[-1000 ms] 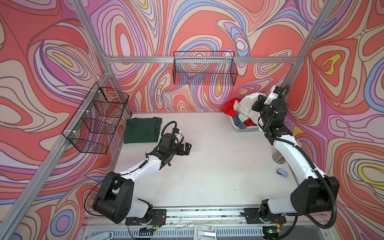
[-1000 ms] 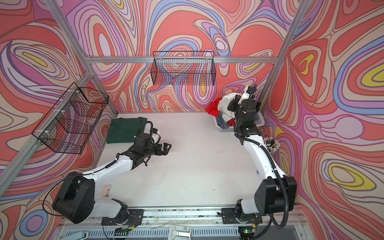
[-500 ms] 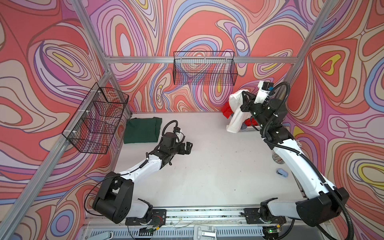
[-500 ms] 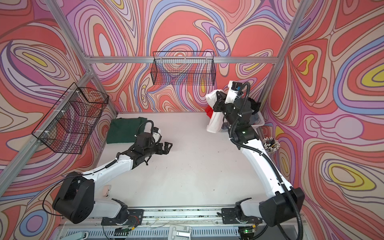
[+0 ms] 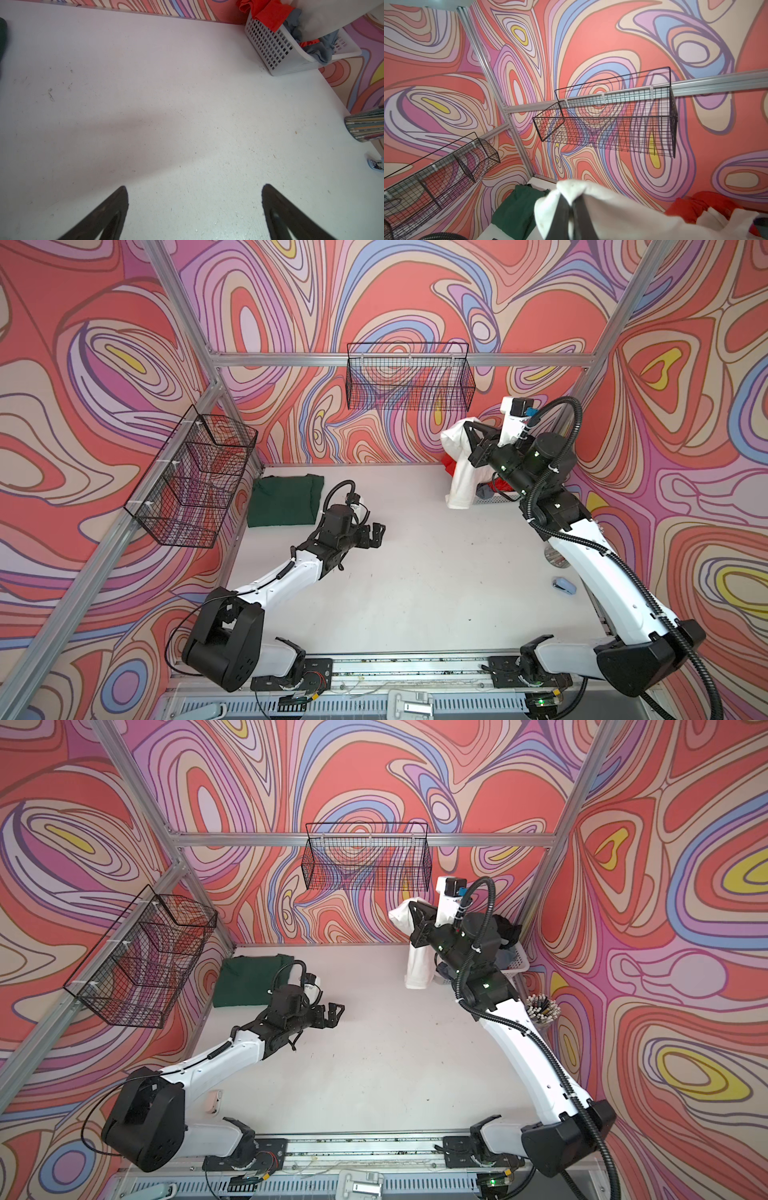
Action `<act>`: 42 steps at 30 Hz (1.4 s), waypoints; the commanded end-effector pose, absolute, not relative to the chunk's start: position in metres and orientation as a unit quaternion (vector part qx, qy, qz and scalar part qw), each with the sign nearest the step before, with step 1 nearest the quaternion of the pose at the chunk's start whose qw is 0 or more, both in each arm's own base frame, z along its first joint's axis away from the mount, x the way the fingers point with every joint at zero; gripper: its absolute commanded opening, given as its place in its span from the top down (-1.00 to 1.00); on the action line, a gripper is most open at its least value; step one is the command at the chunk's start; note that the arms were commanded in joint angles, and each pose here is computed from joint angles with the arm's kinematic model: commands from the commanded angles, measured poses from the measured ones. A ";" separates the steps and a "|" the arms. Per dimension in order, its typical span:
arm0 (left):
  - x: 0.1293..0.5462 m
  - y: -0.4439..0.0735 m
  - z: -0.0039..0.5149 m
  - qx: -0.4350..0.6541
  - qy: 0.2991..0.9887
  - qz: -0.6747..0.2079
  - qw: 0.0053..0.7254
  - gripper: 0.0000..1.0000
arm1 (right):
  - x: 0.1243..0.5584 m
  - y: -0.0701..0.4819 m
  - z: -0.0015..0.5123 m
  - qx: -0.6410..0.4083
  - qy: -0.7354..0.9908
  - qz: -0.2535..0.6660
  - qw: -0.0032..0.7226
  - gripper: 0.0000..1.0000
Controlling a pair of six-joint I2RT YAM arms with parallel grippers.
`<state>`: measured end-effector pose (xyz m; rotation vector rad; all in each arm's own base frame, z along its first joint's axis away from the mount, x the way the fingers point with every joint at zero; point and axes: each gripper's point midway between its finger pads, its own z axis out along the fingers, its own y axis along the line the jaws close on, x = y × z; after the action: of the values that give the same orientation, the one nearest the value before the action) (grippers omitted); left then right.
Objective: Fold and stack the t-shirts
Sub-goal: 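Lift the white t-shirt out of the basket with the right gripper, then grasp the hanging white t-shirt with the left gripper near the right gripper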
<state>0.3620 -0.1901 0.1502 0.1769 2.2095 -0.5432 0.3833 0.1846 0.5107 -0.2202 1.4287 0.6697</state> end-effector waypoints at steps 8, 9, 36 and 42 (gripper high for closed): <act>0.361 -0.238 0.219 0.119 0.824 -0.290 0.471 -1.00 | 0.366 0.196 0.527 -0.117 0.615 0.347 0.698 1.00; 0.361 -0.246 0.226 0.129 0.815 -0.298 0.479 -1.00 | 0.366 0.197 0.525 -0.117 0.616 0.351 0.696 1.00; 0.404 -0.408 0.318 0.197 0.625 -0.490 0.575 -0.78 | 0.364 0.201 0.498 -0.088 0.642 0.394 0.652 1.00; 0.410 -0.415 0.327 0.185 0.611 -0.511 0.576 1.00 | 0.362 0.198 0.489 -0.077 0.649 0.394 0.647 1.00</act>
<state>0.4134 -0.4139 0.2954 0.4638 1.5345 -1.1416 0.3739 0.2006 0.4739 -0.1805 1.5297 0.8724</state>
